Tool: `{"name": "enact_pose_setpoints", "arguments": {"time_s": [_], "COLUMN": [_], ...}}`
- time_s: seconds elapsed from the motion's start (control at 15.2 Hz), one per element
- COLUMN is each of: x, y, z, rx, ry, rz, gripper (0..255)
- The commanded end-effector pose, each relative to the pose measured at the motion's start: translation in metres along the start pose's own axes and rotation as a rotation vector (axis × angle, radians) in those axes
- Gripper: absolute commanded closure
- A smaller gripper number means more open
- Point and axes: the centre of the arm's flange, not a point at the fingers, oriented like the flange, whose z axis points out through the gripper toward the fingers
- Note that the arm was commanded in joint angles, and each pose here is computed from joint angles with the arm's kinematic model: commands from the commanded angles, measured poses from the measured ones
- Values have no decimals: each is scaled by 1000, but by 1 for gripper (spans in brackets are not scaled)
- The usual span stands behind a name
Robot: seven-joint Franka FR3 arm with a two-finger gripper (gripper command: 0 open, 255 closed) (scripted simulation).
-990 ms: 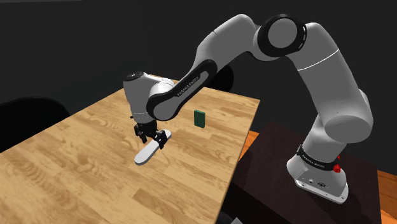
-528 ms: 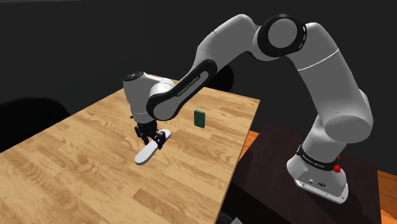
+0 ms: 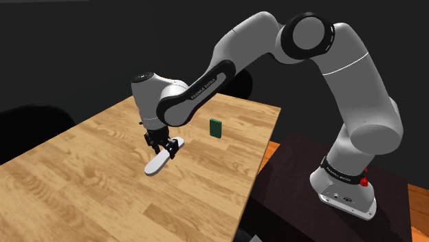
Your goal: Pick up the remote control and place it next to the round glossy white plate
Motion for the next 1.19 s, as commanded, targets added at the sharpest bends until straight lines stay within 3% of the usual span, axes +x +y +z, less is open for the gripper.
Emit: {"name": "enact_pose_setpoints", "arguments": {"time_s": [0.0,0.79,1.12], "x": [0,1,67], "y": [1,2,0], "z": [-11,-71,-71], "rx": [0,0,0], "ry": [0,0,0], "rz": [0,0,0], "gripper": [255,255,255]}}
